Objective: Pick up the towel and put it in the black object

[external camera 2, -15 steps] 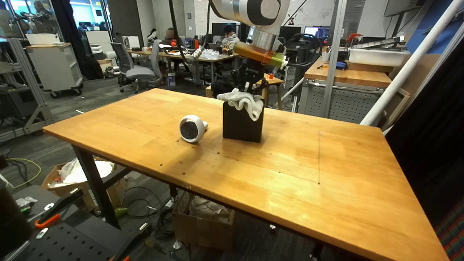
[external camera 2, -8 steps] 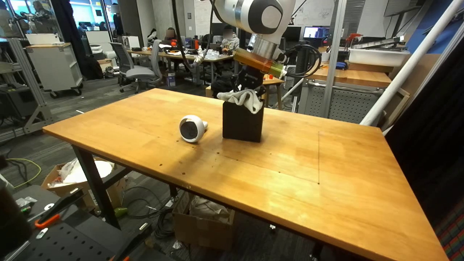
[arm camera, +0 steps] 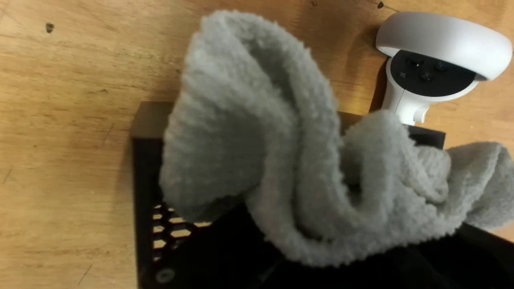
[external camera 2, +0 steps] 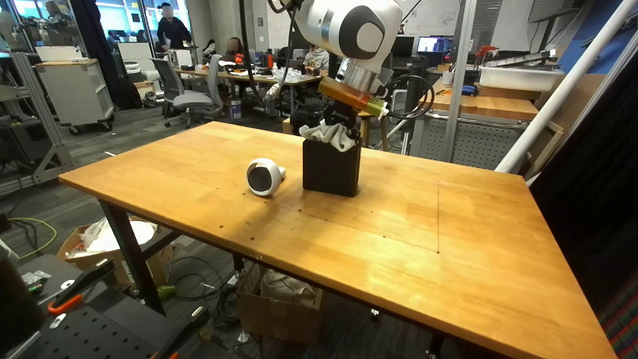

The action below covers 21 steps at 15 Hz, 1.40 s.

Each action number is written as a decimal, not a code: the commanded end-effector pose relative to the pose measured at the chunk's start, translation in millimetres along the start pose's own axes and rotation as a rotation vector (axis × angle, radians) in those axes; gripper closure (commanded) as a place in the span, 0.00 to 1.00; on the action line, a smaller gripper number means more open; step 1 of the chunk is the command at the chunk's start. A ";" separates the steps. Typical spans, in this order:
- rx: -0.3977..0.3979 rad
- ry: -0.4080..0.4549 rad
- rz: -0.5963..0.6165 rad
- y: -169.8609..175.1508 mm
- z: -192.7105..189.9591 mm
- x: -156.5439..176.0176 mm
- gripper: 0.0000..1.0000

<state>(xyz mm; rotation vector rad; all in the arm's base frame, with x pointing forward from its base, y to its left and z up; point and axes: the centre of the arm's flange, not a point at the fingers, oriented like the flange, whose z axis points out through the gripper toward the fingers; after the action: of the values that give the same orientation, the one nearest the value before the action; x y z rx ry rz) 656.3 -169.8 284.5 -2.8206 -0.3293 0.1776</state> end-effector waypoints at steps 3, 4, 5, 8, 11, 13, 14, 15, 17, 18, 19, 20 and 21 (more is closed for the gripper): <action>-0.014 -0.048 -0.019 -14.5 4.9 -6.0 0.96; -0.025 -0.042 -0.022 -20.0 -2.4 -9.0 0.96; -0.033 -0.036 -0.021 -25.5 -8.2 -11.6 0.95; -0.057 -0.029 -0.029 -44.1 -21.8 -20.3 0.58; -0.087 -0.019 -0.046 -70.3 -39.6 -31.0 0.37; -0.106 -0.009 -0.055 -87.7 -52.1 -38.0 0.21; -0.115 -0.004 -0.058 -96.0 -58.5 -41.6 0.14; -0.125 0.002 -0.060 -103.7 -64.6 -46.2 0.05; -0.143 0.017 -0.060 -117.0 -77.0 -55.7 0.00; -0.155 0.026 -0.061 -123.9 -84.0 -61.8 0.00; -0.167 0.032 -0.063 -129.2 -90.5 -66.3 0.00; -0.182 0.037 -0.066 -134.2 -97.1 -71.5 0.00; -0.201 0.039 -0.067 -137.5 -103.6 -74.9 0.25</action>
<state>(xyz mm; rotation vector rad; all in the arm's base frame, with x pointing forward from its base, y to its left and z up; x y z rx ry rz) 600.0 -96.8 405.6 -2.9364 -0.4596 0.1284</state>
